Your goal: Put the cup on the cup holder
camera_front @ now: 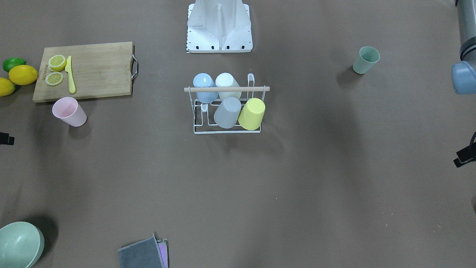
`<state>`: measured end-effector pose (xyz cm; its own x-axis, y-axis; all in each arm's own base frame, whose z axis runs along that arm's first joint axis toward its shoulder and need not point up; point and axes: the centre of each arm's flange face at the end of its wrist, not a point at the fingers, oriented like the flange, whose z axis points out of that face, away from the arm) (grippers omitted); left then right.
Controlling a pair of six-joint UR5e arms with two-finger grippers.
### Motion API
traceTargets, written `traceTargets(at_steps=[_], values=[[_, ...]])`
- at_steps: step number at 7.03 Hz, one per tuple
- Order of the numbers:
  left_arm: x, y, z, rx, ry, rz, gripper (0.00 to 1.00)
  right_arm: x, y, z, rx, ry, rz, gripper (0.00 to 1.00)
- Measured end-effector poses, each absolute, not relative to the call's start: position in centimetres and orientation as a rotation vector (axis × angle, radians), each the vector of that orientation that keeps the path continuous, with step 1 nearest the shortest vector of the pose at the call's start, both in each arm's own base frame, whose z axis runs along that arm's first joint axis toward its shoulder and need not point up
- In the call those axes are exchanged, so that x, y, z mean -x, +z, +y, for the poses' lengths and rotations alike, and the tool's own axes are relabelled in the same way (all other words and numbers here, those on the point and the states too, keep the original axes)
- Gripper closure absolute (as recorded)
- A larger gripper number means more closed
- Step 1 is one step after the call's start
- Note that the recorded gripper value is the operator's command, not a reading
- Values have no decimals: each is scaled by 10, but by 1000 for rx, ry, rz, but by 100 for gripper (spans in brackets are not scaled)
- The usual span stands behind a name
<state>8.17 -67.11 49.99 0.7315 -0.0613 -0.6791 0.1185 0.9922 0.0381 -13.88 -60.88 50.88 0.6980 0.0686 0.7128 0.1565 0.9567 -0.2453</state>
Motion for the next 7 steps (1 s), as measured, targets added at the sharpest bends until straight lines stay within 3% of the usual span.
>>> traceTargets(at_steps=[3,7], values=[[-107,478,-685,28,-122,712,2,183,490,-619,380,-101,-766,1],[-176,493,-661,187,-71,655,2,201,526,-634,480,-184,-748,1]])
